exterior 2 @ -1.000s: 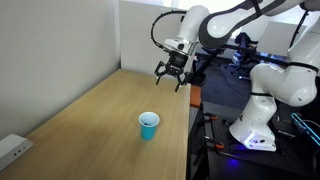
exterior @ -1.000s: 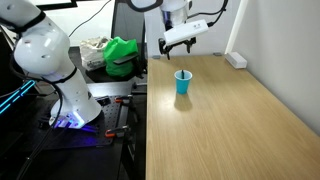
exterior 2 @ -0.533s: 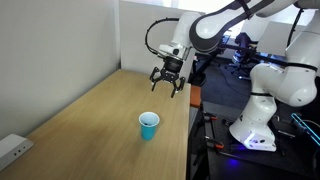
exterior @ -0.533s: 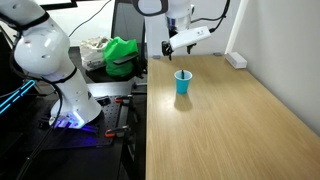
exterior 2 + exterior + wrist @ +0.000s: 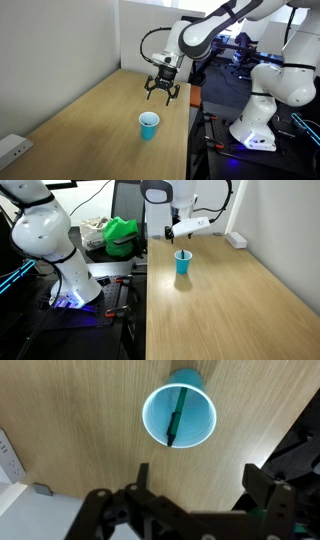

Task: Remove the pen from the cup and put it on the table

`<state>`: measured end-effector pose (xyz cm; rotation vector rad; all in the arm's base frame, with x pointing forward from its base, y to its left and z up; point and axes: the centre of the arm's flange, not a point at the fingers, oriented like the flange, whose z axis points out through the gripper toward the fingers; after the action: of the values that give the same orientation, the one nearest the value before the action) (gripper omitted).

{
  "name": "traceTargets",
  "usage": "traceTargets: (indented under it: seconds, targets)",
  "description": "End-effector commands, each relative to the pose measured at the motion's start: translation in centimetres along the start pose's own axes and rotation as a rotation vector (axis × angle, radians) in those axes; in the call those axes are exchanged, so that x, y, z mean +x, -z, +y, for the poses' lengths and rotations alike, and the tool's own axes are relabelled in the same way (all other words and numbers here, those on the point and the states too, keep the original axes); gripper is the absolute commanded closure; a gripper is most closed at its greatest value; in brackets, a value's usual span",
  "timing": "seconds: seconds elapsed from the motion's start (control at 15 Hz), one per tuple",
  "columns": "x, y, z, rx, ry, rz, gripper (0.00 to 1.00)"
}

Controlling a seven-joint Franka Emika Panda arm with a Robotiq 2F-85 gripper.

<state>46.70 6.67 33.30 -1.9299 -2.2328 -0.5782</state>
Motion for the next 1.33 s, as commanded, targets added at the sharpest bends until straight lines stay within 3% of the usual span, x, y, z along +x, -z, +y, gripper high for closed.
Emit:
traceTargets:
  seconds: [0.0, 0.07, 0.27, 0.47, 0.53, 0.87, 1.13, 1.27]
  targets:
    - [-0.6, -1.4, 0.6, -0.027, -0.041, 0.0, 0.21]
    - [-0.8, -1.7, 0.5, -0.025, -0.047, 0.006, 0.17]
    - [-1.1, -2.2, 0.2, -0.026, -0.068, 0.016, 0.26]
    - [-1.2, -2.7, 0.0, -0.021, -0.084, 0.02, 0.27]
    - [-1.2, -2.8, -0.1, -0.02, -0.086, 0.019, 0.38]
    - [-1.2, -3.5, -0.3, -0.012, -0.092, 0.021, 0.45]
    - [-1.3, -4.4, 0.1, 0.005, -0.099, 0.022, 0.57]
    - [-1.4, -5.0, 0.3, 0.012, -0.099, 0.022, 0.55]
